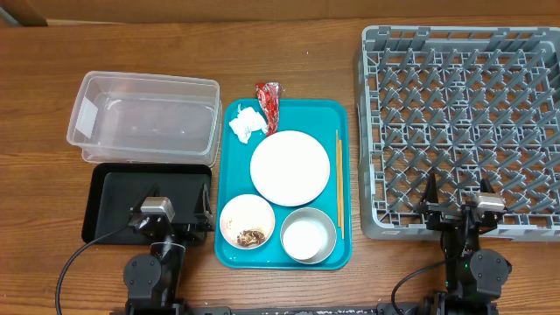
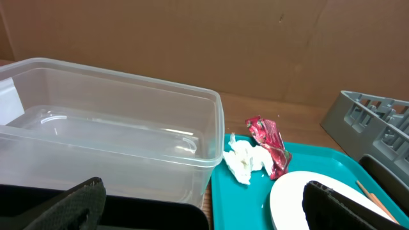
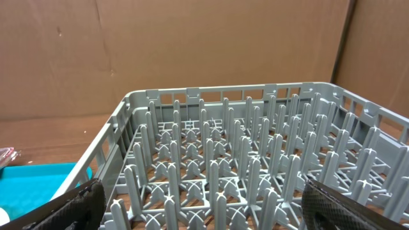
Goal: Sort waste into correct bins and load items into the dishwasher
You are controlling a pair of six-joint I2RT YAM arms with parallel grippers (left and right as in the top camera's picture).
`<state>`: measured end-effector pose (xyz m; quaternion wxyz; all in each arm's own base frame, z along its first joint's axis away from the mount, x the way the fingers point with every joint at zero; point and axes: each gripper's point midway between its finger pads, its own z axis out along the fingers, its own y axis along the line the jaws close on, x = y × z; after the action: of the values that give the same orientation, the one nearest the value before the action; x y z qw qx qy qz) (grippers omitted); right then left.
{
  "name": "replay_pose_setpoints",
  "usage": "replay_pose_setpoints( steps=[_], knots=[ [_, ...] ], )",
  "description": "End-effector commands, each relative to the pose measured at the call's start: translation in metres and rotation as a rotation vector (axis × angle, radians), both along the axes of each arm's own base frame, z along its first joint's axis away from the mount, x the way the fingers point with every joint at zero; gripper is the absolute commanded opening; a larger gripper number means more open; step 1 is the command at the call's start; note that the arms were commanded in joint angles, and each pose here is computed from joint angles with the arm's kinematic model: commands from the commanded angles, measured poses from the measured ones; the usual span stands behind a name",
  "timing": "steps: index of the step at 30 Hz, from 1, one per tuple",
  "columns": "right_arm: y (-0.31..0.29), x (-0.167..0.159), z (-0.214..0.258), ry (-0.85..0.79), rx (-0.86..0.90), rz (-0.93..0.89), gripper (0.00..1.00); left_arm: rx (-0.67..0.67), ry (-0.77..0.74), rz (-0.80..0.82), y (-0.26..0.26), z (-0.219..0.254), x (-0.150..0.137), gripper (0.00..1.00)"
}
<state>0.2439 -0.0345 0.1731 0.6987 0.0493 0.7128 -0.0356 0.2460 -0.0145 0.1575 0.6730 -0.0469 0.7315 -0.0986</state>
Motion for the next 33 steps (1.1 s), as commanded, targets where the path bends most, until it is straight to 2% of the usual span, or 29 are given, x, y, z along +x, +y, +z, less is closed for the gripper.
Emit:
replay_pose_setpoints(
  steps=[1, 8, 17, 19, 21, 23, 25, 28, 33],
  knots=[
    [0.0, 0.0, -0.002, -0.001, 0.0, 0.001, 1.0, -0.005, -0.003, 0.005, 0.001, 0.0, 0.0, 1.0],
    [0.005, 0.001, -0.001, -0.008, -0.001, 0.028, 1.0, -0.005, -0.003, 0.005, 0.001, 0.0, 0.0, 1.0],
    [0.074, -0.009, 0.029, -0.121, -0.041, 0.431, 1.0, -0.015, -0.003, -0.012, -0.002, 0.0, -0.001, 1.0],
    [0.082, -0.013, 0.037, -0.131, -0.026, 0.479, 1.0, -0.063, 0.001, -0.026, -0.005, 0.0, -0.001, 1.0],
    [0.081, -0.015, 0.048, -0.137, 0.088, 0.48, 1.0, -0.161, -0.005, -0.024, -0.006, 0.004, -0.001, 1.0],
    [0.082, -0.019, 0.061, -0.141, 0.19, 0.488, 1.0, -0.306, -0.03, -0.065, -0.014, 0.016, -0.001, 1.0],
    [0.083, -0.024, 0.076, -0.141, 0.254, 0.493, 1.0, -0.385, -0.081, -0.151, -0.026, 0.034, -0.005, 1.0],
    [0.086, -0.034, 0.103, -0.14, 0.256, 0.501, 1.0, -0.37, -0.207, -0.276, -0.042, 0.075, -0.016, 1.0],
    [0.09, -0.043, 0.147, -0.063, 0.289, 0.501, 1.0, -0.312, -0.274, -0.265, -0.039, 0.139, -0.034, 1.0]
  ],
)
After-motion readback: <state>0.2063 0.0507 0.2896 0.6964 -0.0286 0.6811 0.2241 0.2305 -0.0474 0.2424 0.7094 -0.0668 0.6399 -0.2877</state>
